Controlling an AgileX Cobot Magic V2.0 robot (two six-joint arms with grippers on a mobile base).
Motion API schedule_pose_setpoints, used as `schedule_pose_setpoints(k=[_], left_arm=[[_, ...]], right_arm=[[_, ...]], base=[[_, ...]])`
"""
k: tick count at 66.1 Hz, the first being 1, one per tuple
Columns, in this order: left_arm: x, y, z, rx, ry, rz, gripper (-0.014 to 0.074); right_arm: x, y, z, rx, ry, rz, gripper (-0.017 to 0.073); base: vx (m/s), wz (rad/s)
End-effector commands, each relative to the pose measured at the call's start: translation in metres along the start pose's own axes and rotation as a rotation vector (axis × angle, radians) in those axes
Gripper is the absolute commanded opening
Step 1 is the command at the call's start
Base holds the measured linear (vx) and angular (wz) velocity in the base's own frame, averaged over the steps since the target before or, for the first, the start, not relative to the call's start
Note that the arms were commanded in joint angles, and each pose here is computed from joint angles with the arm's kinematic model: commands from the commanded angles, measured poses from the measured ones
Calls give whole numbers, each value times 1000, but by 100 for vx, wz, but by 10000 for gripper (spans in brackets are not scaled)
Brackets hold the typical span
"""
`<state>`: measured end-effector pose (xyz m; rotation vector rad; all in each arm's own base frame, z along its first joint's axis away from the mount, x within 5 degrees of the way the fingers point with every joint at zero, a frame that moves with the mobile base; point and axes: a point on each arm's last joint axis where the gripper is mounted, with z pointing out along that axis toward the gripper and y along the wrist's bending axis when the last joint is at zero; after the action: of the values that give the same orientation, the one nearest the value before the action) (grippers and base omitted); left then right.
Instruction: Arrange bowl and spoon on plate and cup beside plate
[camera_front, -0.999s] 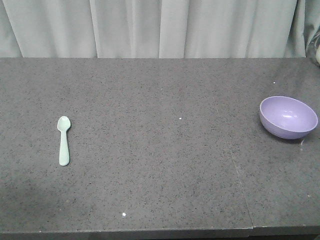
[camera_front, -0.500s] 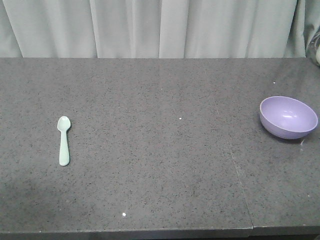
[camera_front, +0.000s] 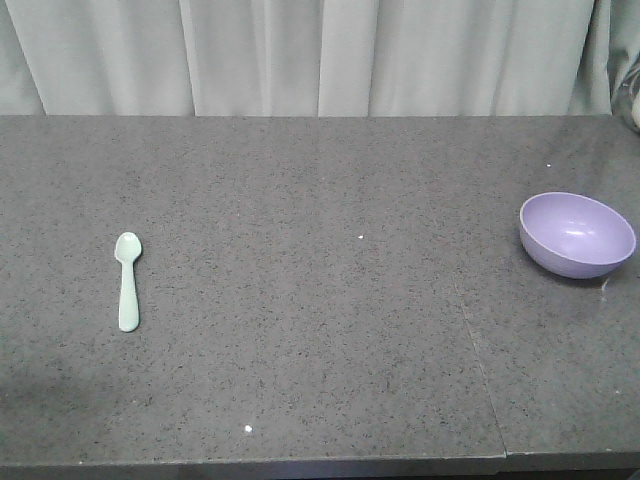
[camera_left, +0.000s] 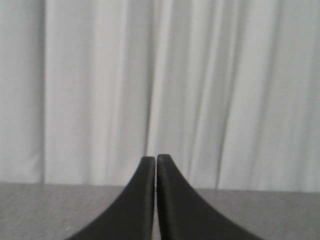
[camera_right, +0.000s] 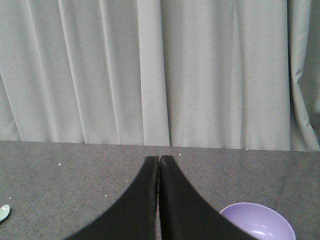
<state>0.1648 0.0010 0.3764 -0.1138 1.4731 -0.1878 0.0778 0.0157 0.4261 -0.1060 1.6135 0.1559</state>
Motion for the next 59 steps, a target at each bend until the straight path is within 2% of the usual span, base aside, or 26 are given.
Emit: schedule_pose_setpoints(k=[1,5,12,17,23,25,29,31,43,50,59], left_arm=[[-11,3,-2,-55,-5,65,-6],[-11,6,-3,-101,28,99,-6],[-10,13,-4,-181,85,90,-6],[-7,16,-6,-229,132,57,-4],[-3,15,-7,-243,202,77,-2],[-2,13,-7,-234,227,83,-2],[0,7,-8,-195,269,53,1],[0,3,-8,-170,287,60,2],[-4,-21,-1,20,354,62,20],[-8,-28,9,62,399,60,59],[-15,-33,24,72,510,36,163]], right_arm=[[-14,-1,-1,19,-79,-1,-2],[-14,-1,-1,19,-79,-1,-2],[-14,-1,-1,19,-79,-1,-2],[-14,-1,-1,19,-79,-1,-2],[-14,-1,-1,19,-79,-1,-2],[-14,-1,-1,19,-79,-1,-2],[-13,-1,-1,19,-78,-1,-2],[-13,-1,-1,19,-78,-1,-2],[-13,-1,-1,19,-78,-1,-2],[-13,-1,-1,19,-78,-1,-2],[-13,-1,-1,19,-78,-1,-2]], base=[[0,0],[0,0],[0,0],[0,0],[0,0],[0,0],[0,0],[0,0],[0,0],[0,0],[0,0]])
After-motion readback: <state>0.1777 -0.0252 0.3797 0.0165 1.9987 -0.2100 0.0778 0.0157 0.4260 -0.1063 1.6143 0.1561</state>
